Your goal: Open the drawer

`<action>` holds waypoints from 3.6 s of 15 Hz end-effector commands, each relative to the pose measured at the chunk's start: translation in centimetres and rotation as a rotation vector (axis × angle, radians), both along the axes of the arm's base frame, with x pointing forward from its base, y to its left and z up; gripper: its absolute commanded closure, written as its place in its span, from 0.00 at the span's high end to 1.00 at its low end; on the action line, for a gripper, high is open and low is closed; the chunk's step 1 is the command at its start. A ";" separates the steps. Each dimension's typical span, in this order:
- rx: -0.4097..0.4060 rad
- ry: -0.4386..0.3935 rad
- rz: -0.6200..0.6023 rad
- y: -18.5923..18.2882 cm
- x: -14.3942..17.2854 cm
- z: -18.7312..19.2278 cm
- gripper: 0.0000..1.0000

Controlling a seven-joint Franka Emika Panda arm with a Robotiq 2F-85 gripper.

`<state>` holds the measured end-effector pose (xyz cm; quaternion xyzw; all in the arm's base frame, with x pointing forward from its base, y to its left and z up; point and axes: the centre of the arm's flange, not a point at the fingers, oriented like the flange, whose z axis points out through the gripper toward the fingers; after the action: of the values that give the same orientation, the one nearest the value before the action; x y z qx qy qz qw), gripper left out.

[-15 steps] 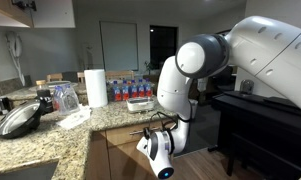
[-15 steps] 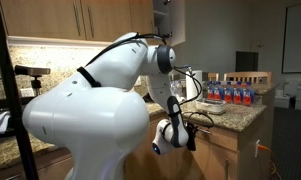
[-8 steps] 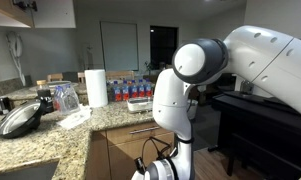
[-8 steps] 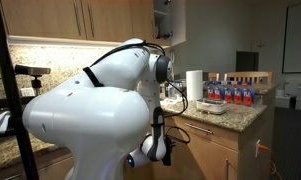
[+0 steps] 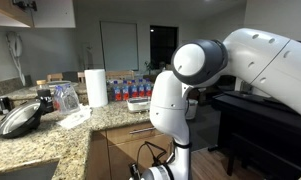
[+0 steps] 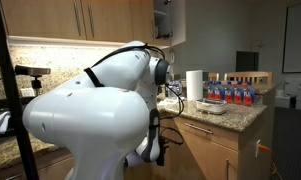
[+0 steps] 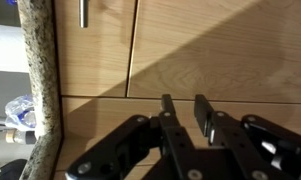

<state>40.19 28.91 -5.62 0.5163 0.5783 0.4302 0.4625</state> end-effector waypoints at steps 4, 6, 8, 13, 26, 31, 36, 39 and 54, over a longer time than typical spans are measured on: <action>-0.027 -0.070 -0.023 -1.1 1.6 3.1 0.78; -0.027 -0.084 -0.032 -1.2 2.3 3.7 0.93; -0.027 -0.093 -0.041 -1.5 3.0 4.2 0.99; -0.045 -0.119 -0.059 -2.4 4.9 5.6 1.00; -0.098 -0.178 -0.120 -7.1 9.7 9.1 1.00; -0.143 -0.155 -0.162 -9.8 12.0 8.9 1.00; -0.206 -0.133 -0.198 -11.5 13.6 8.7 0.60; -0.230 -0.124 -0.207 -11.9 14.2 8.8 0.39; -0.244 -0.096 -0.178 -9.3 12.7 7.9 0.32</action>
<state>52.75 19.32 1.51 0.4855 0.5554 0.3446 0.5806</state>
